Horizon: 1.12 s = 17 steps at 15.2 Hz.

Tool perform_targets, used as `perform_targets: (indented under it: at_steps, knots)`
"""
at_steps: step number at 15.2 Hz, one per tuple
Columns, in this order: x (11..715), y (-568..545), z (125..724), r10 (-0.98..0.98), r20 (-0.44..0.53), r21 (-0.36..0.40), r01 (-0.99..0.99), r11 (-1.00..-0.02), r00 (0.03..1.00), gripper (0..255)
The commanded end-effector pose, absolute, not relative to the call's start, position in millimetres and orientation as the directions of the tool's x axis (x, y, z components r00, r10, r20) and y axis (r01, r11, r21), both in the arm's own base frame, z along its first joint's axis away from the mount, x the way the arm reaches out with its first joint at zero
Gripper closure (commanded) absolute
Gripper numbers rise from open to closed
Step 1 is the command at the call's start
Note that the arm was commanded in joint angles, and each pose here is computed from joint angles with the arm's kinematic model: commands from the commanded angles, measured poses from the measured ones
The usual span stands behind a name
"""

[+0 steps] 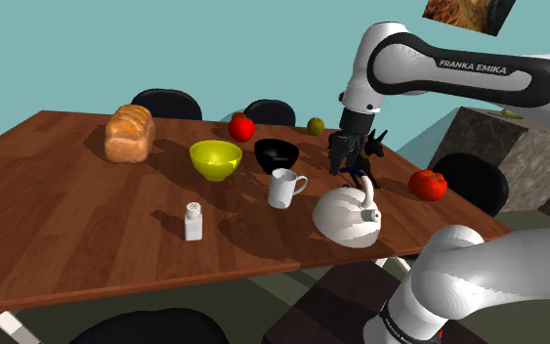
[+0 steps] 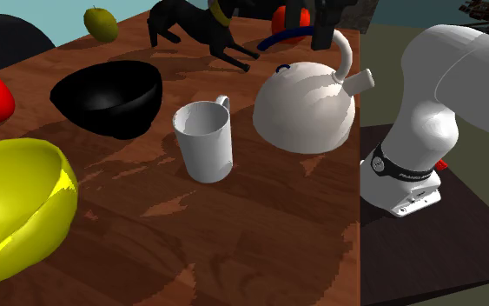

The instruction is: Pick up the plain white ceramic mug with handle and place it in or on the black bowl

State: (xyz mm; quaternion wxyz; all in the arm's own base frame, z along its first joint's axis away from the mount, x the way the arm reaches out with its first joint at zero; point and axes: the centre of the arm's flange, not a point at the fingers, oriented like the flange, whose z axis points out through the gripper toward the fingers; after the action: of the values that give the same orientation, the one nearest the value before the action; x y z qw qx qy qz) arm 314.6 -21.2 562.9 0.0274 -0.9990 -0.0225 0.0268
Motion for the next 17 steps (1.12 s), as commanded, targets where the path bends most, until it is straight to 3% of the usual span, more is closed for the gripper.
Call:
perform_targets:
  at_steps: [1,17]
  knots:
    - [314.6,-21.2,562.9,0.046,-0.052,-0.056,0.043,-0.997,0.998,0]
    - [491.2,65.9,484.6,-0.254,-0.168,0.025,-0.253,-0.967,0.953,0]
